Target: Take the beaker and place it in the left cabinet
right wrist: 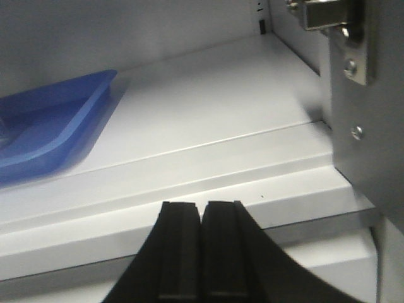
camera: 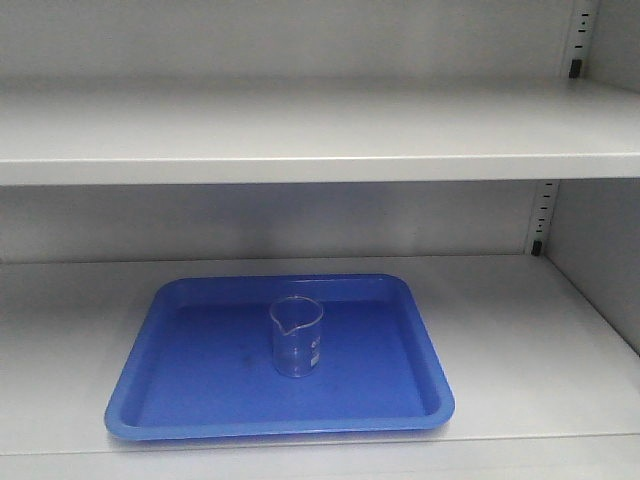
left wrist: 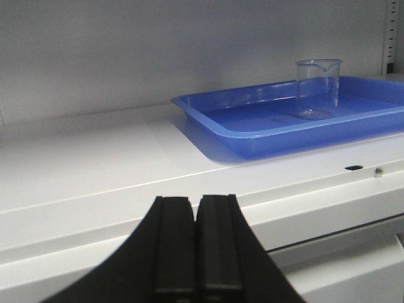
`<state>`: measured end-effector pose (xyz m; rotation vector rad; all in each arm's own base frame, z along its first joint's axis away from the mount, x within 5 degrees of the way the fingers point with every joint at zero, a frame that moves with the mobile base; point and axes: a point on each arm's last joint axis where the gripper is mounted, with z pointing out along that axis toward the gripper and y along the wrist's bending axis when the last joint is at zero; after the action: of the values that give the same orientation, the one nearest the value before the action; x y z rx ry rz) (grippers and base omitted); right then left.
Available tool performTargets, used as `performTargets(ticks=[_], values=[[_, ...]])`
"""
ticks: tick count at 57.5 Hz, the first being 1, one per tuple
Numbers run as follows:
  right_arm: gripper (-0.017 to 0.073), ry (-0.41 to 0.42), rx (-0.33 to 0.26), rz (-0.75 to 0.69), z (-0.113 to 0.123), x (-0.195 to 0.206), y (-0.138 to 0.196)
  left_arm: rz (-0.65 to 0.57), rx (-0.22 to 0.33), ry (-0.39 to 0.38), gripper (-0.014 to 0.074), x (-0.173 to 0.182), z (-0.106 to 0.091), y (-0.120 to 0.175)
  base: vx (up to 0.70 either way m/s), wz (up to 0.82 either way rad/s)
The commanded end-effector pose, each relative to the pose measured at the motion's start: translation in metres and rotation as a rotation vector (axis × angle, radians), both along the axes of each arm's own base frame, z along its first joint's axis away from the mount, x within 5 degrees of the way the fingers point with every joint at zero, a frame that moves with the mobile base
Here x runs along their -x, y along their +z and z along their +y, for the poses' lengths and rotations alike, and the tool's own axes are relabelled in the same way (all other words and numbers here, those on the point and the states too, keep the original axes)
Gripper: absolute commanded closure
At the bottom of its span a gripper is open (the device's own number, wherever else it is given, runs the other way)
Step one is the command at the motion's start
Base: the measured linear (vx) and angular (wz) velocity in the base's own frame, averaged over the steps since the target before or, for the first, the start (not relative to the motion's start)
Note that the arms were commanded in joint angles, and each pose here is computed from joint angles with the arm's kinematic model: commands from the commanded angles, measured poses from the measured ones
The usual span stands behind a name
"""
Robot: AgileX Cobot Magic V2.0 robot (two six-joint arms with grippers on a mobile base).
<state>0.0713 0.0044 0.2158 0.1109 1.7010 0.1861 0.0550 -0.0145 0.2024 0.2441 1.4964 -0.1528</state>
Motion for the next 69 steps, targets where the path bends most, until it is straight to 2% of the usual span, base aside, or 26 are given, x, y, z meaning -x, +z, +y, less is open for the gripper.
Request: performTargets(ticks=[1,12,69], values=[[0.0565,-0.023,0.048,-0.117,-0.002,0.009,0.002,-0.080,0.033,-0.002,0.0592,0.001,0.000,0.003,0.00,0.00],[0.0565,-0.025,0.052,-0.155,-0.003,0.015,-0.019,-0.080,0.033,-0.002,0.0592,0.001,0.000,0.003,0.00,0.00],[0.0565,-0.026,0.050,-0.174,-0.003,0.015,-0.017,-0.080,0.033,-0.002,0.0592,0.001,0.000,0.003,0.00,0.00]])
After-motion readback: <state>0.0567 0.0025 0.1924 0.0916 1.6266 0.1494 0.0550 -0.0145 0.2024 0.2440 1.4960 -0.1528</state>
